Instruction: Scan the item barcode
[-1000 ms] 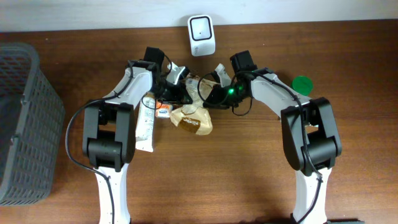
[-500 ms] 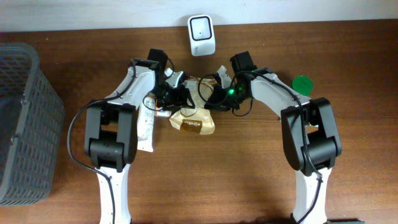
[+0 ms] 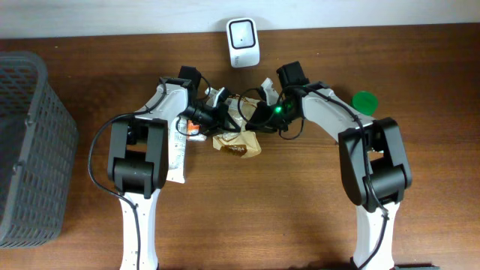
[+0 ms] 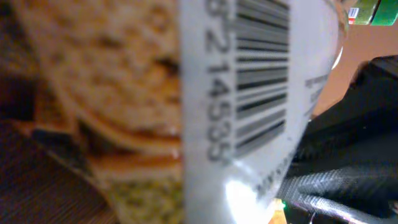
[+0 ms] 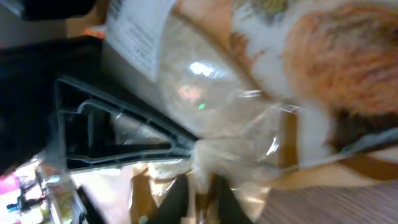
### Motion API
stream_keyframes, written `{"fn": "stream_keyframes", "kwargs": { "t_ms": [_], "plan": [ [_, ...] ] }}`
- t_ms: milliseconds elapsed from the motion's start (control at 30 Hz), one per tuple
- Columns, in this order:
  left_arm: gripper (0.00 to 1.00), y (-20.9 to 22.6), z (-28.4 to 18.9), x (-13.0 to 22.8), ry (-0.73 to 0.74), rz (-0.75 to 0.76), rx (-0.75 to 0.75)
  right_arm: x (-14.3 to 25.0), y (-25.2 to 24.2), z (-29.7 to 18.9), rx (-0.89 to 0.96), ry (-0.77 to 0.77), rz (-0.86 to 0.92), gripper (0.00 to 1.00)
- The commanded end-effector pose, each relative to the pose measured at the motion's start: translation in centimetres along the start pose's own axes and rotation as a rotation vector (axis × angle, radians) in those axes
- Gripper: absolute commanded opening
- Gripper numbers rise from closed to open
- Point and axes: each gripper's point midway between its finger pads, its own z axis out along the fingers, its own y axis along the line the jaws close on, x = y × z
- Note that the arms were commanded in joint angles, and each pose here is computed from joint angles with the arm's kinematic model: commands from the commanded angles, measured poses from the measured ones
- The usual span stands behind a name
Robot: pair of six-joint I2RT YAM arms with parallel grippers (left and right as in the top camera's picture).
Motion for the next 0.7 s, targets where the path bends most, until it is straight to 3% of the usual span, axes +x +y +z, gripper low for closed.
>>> {"fn": "stream_keyframes", "kwargs": {
  "t_ms": [0, 33, 167, 267, 367, 467, 667],
  "plan": [
    [0.00, 2.0, -0.8, -0.3, -0.011, -0.023, -0.065, -1.5, 2.8, -4.9, -0.152, -0.065, -0.111, 0.36],
    [0.00, 2.6, -3.1, -0.9, -0.044, -0.020, -0.173, -2.0, 3.1, -8.0, -0.160, -0.113, -0.134, 0.46],
    [0.00, 1.3, -9.9, -2.7, -0.157, 0.051, -0.483, -2.2, 1.0, -13.3, -0.098, -0.189, -0.095, 0.55],
    [0.00, -1.2, -17.0, -4.7, -0.335, 0.141, -0.766, -1.7, -1.6, -12.4, 0.026, -0.163, -0.042, 0.61],
    [0.00, -2.2, -21.1, -5.3, -0.439, 0.175, -1.023, -1.3, -2.2, -11.0, 0.112, -0.139, -0.047, 0.66],
    [0.00, -3.9, -21.9, -6.4, -0.468, 0.304, -1.206, -1.2, -3.1, -10.1, 0.221, -0.138, -0.001, 0.73],
    [0.00, -10.2, -25.6, -9.7, -0.698, 0.478, -1.633, -1.5, -5.0, -10.7, 0.338, -0.175, 0.093, 0.75]
  ]
}}
